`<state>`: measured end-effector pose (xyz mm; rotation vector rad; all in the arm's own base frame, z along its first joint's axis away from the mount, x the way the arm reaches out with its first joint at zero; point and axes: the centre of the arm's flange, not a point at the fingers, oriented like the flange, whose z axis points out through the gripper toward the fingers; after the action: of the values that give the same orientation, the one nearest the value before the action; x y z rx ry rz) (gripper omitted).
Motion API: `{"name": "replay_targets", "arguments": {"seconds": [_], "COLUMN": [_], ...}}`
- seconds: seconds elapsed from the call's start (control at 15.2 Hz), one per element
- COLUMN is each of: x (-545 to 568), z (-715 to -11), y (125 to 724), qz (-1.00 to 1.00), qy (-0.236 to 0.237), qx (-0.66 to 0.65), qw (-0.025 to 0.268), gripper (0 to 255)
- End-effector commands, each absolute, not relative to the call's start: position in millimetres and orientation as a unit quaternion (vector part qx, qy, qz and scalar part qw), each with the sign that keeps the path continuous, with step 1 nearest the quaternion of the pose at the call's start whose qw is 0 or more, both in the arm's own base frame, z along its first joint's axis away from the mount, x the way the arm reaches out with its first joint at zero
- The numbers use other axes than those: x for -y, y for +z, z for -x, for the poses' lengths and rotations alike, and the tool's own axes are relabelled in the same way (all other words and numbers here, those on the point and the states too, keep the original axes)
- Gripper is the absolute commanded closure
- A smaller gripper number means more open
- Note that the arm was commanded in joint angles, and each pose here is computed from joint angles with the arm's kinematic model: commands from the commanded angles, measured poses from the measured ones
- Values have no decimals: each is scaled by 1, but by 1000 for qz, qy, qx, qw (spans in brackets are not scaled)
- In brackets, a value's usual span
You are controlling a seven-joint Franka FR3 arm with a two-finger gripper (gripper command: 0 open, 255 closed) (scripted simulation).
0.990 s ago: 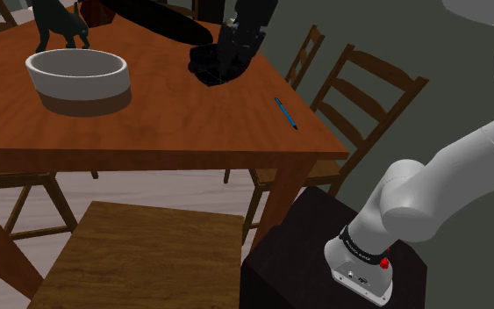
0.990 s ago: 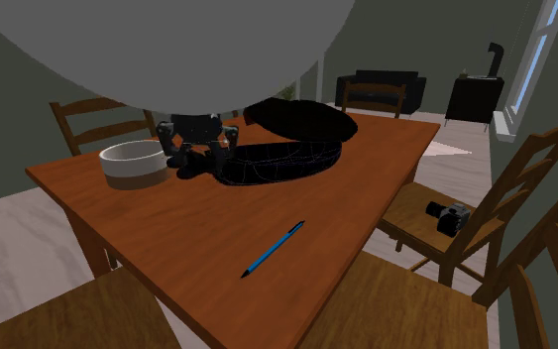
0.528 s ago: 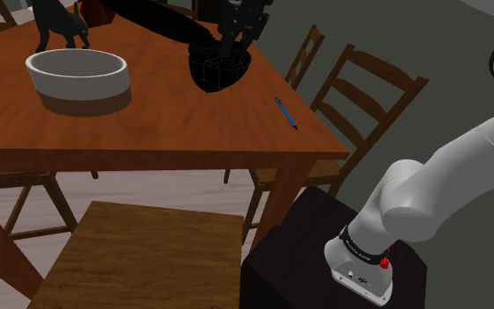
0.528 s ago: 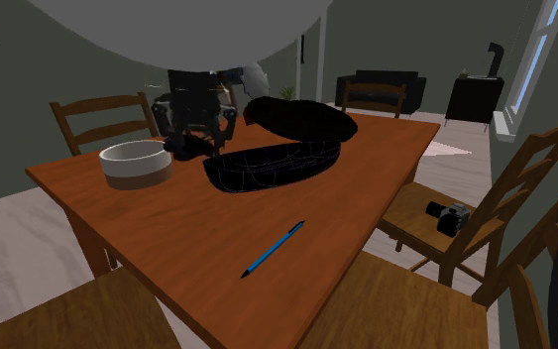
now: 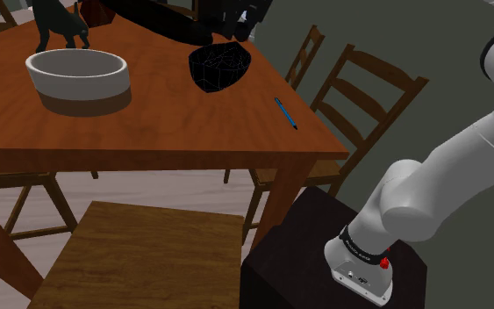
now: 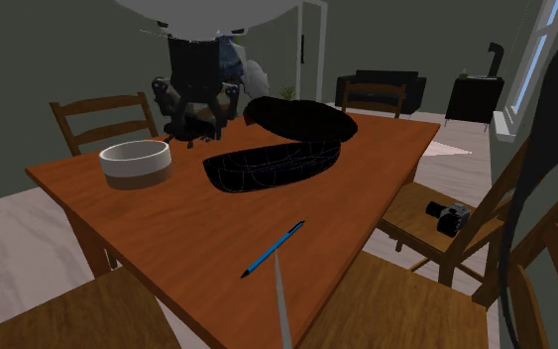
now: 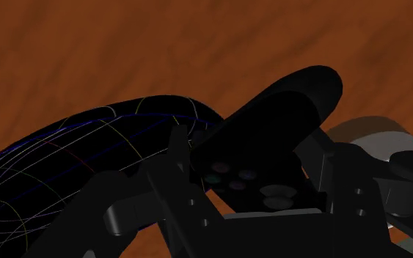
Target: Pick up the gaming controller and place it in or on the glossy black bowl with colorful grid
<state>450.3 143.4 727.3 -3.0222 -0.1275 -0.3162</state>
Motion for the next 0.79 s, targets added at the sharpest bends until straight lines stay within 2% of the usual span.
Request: {"name": "replay_targets", "arguments": {"seconds": [0.0, 0.73], "x": [-129, -18], "z": [-463, -556], "y": [728, 725], "qz": [992, 992], "qy": [-104, -104], "qx": [42, 42], "qw": [50, 50], "gripper": [255, 255]}}
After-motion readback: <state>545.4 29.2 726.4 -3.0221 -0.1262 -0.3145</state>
